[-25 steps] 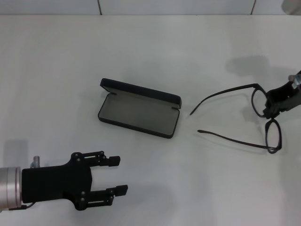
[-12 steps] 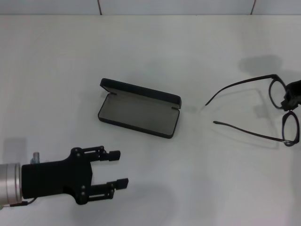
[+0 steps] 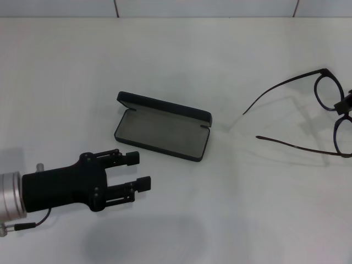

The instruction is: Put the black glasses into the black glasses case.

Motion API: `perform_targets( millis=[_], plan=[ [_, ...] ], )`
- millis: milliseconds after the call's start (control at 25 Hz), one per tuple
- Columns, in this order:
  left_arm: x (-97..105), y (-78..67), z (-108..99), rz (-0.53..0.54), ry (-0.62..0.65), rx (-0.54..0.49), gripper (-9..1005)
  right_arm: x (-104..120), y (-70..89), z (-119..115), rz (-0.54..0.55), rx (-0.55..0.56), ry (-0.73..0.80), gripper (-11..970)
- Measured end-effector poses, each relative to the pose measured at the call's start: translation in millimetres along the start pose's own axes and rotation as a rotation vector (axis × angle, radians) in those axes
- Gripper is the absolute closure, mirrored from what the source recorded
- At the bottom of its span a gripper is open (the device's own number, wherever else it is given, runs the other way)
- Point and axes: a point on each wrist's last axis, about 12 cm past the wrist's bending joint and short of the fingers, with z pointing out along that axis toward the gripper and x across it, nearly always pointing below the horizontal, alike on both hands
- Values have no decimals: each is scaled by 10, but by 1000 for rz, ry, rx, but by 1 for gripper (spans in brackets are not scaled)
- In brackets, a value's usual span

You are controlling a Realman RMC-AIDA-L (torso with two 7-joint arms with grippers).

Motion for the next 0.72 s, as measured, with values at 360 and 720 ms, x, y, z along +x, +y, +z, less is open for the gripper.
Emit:
perform_targets(
  millis=[360, 720],
  plan=[
    [-149, 32, 6, -68, -65, 23, 345, 50, -11, -65, -222, -27, -79, 910],
    [-384, 72, 85, -108, -156, 78, 364, -19, 234, -60, -511, -200, -288, 911]
  ],
)
